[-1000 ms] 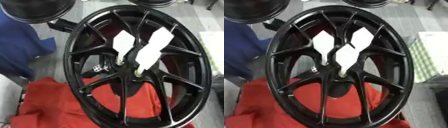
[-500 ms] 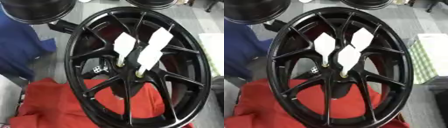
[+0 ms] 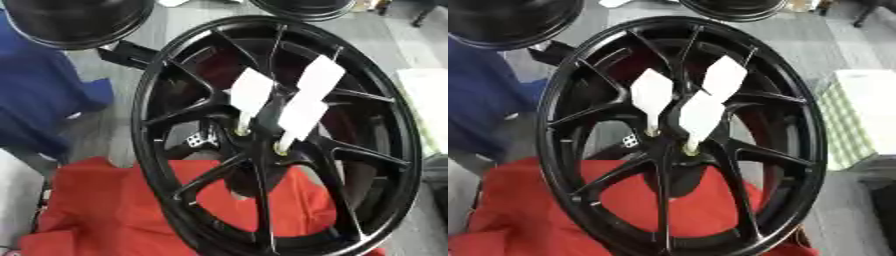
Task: Pull the pin out of the wheel hub.
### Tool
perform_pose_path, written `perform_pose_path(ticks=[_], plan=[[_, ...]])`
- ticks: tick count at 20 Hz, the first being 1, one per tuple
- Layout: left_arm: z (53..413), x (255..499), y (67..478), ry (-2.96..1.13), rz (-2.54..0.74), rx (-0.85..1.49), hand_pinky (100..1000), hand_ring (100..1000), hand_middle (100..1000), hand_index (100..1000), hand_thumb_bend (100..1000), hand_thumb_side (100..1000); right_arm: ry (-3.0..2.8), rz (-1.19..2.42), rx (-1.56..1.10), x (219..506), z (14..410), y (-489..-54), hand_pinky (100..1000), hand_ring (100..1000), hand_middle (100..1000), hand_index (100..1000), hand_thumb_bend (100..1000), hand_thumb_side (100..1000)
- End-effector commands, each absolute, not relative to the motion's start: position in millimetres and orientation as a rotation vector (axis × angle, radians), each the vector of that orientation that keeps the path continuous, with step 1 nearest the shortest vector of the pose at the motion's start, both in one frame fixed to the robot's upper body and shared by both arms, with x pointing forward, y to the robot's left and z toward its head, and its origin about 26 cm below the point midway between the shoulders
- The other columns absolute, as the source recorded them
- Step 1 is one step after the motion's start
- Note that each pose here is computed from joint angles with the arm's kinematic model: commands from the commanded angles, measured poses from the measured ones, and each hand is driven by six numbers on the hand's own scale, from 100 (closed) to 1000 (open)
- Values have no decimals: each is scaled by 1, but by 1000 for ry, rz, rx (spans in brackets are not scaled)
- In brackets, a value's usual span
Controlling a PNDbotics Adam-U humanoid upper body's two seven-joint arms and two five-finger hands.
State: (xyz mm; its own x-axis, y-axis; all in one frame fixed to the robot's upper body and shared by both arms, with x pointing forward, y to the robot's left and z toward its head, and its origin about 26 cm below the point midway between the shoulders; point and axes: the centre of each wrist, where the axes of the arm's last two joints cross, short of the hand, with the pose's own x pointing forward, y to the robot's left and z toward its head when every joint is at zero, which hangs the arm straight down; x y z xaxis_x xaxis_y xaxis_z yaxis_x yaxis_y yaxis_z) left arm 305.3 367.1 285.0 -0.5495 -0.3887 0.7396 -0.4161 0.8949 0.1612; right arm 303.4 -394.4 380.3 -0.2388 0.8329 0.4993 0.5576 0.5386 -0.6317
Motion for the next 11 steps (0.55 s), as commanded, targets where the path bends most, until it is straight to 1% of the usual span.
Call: perform_pose_path(ticks=[1,5,11], plan=[[299,301,367,-2250,16,591,716,756,809,843,578,690,-2003,408,-1090,296,392,-387,777,708,666,736,100,586],[299,301,366,-2254,17,591,716,756,809,843,578,690,-2043,388,-1007,296,392,-383,771,697,656,729,100,570],[300,301,366,-2258,17,588,715,756,809,843,580,689,-2066,380,-928,295,392,-379,773,696,655,728,100,577]])
